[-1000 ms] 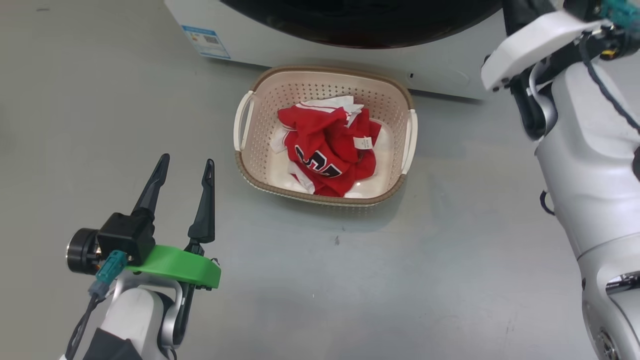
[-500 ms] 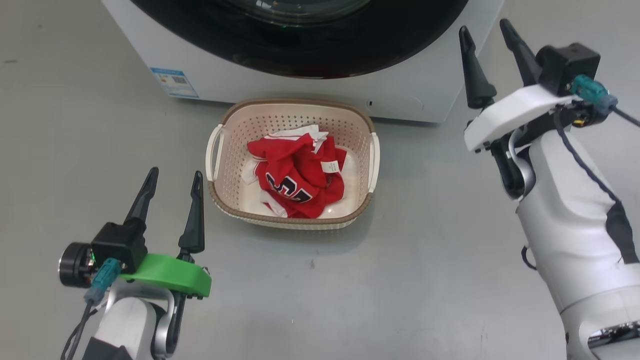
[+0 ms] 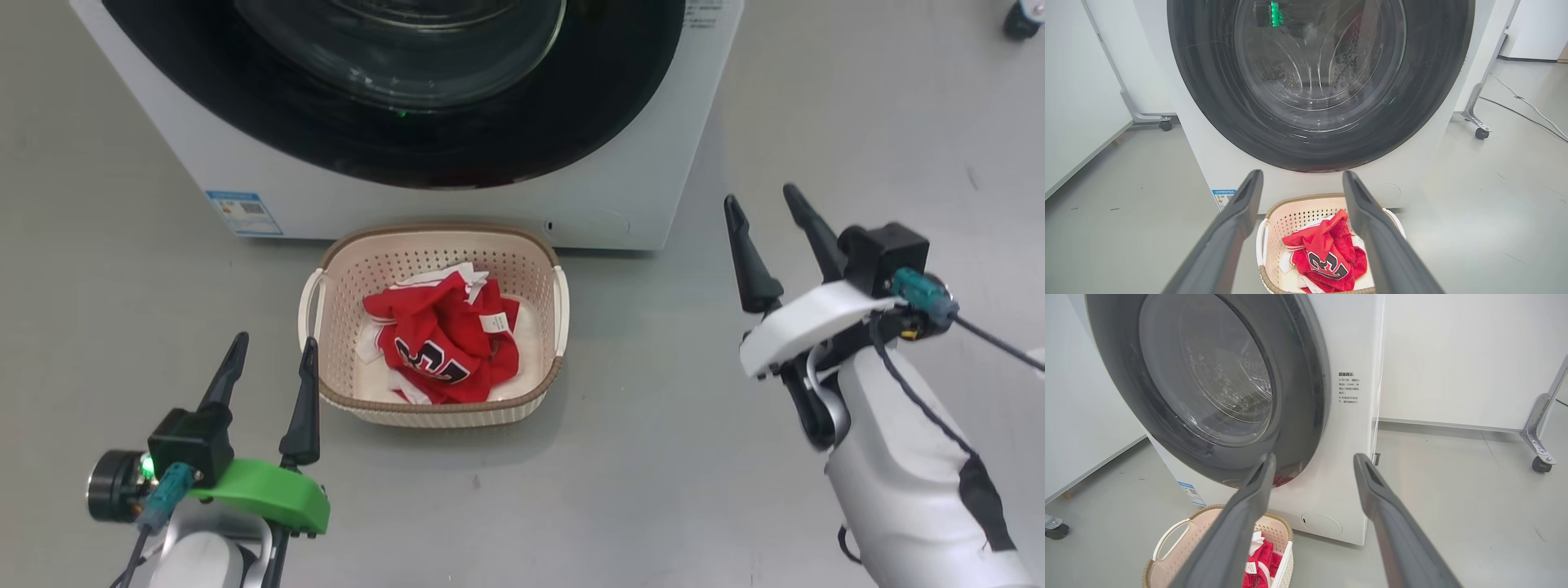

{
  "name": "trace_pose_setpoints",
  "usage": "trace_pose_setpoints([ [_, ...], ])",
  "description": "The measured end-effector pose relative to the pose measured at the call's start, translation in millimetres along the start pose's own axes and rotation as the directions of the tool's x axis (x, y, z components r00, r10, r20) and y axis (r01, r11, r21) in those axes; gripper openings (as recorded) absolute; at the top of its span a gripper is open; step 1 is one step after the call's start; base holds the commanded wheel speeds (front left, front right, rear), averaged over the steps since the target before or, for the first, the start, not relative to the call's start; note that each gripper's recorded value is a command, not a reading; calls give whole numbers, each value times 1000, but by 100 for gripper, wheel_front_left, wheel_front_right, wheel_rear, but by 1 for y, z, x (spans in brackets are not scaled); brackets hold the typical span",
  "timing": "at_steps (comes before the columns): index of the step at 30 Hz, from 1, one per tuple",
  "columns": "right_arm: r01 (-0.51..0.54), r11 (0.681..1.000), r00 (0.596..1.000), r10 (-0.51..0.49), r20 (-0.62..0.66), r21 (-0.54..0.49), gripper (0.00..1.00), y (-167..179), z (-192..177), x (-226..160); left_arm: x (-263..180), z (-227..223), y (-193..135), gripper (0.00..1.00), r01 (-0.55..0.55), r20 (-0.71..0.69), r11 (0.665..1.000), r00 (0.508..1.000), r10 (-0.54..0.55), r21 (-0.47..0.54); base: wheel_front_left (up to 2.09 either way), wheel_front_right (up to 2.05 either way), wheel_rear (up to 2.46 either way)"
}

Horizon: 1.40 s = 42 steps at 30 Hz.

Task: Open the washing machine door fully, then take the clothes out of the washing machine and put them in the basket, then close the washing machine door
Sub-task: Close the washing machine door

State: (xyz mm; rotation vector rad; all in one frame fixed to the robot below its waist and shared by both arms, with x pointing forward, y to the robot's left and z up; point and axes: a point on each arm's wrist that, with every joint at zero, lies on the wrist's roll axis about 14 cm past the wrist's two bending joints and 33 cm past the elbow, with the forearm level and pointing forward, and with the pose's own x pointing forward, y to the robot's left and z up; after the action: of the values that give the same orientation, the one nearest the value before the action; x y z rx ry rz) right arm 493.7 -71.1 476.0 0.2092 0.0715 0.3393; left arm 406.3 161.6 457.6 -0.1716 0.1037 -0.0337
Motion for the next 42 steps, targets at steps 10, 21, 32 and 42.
trace_pose_setpoints([
  [10,67,998,998,-67,-21,19,100,-8,-11,-54,-17,-3,-13,100,29,-25,1000,999,-29,0,0,0,0],
  [21,121,992,993,-120,-17,31,100,-9,-15,-98,-36,-1,-23,100,56,-31,998,998,-56,3,0,0,0],
  [32,149,988,989,-149,-3,42,100,-8,-15,-122,-46,5,-30,100,71,-21,997,997,-71,1,0,0,0],
  [42,157,987,988,-157,7,47,100,-6,-14,-129,-51,5,-31,100,69,-24,998,997,-70,-4,0,0,0],
])
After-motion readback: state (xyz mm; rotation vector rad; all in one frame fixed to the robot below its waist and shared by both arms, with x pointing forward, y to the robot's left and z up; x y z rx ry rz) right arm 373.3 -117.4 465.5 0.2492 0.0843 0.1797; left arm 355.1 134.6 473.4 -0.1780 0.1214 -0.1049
